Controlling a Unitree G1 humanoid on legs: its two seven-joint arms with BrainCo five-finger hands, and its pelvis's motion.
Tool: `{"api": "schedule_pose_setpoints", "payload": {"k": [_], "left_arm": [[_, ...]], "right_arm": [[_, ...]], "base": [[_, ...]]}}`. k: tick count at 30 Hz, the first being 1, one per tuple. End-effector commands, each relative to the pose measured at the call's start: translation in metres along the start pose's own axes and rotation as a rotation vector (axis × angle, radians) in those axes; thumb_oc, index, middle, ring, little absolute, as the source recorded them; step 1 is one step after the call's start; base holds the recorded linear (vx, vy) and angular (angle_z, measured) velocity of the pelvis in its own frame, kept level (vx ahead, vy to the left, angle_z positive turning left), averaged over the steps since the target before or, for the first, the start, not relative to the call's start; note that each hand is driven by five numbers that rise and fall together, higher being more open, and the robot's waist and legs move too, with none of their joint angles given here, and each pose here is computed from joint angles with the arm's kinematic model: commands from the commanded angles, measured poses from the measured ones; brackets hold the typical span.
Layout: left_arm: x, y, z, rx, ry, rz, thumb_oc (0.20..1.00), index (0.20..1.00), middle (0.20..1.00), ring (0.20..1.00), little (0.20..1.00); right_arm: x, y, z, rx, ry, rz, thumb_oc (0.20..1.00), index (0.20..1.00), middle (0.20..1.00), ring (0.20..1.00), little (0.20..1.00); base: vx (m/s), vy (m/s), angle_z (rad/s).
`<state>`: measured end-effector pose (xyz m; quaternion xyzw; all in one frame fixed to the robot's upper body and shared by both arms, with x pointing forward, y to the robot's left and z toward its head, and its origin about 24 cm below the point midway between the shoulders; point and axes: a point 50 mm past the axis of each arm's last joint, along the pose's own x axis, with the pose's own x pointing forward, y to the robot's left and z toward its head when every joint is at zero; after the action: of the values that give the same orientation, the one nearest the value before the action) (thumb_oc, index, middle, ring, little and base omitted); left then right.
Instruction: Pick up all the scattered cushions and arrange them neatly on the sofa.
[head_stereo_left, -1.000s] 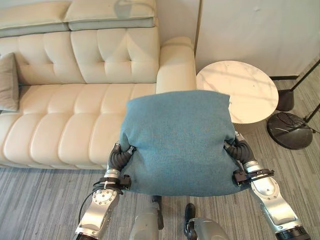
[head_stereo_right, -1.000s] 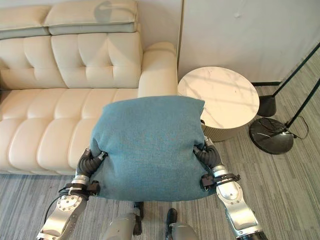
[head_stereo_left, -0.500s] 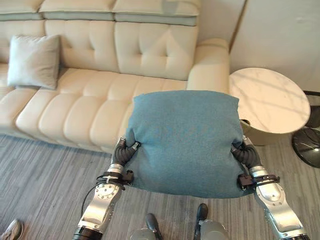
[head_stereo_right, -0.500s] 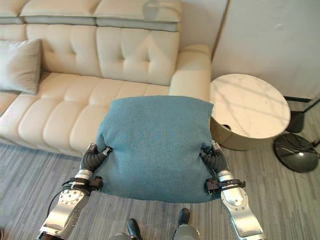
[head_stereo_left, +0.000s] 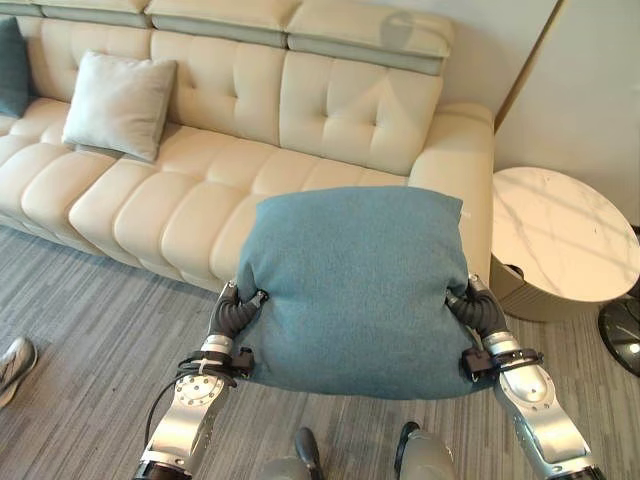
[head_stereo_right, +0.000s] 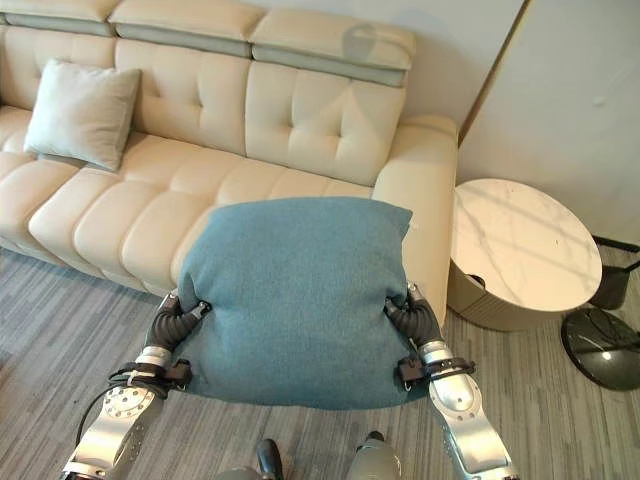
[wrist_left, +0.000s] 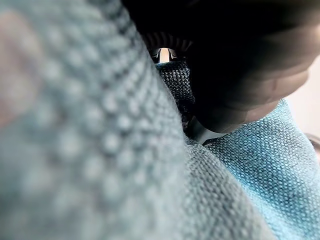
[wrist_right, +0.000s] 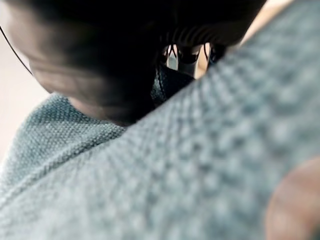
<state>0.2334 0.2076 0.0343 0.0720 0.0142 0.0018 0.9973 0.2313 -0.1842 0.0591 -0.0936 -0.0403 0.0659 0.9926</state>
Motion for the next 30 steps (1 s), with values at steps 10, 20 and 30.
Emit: {"api": "schedule_pose_setpoints", "payload": {"k": [10, 20, 30], "left_arm": [[0.007, -0.027, 0.043, -0.048, -0.249, -0.138, 0.200, 0.200, 0.200, 0.200, 0.200], [0.007, -0.030, 0.042, -0.071, -0.242, -0.144, 0.200, 0.200, 0.200, 0.200, 0.200], [0.004, -0.025, 0.042, -0.063, -0.242, -0.098, 0.200, 0.200, 0.200, 0.200, 0.200]], "right_arm": [[0.010, 0.002, 0.050, 0.068, -0.282, 0.074, 0.200, 0.200, 0.200, 0.200, 0.200], [0.013, -0.016, 0.051, -0.048, -0.271, 0.025, 0.200, 0.200, 0.200, 0.200, 0.200], [0.011, -0.018, 0.043, -0.129, -0.222, 0.004, 0.200, 0.200, 0.200, 0.200, 0.200]], "base": [[0.37, -0.019, 0.38], [0.36, -0.070, -0.06], [0.23, 0.177, -0.84]]}}
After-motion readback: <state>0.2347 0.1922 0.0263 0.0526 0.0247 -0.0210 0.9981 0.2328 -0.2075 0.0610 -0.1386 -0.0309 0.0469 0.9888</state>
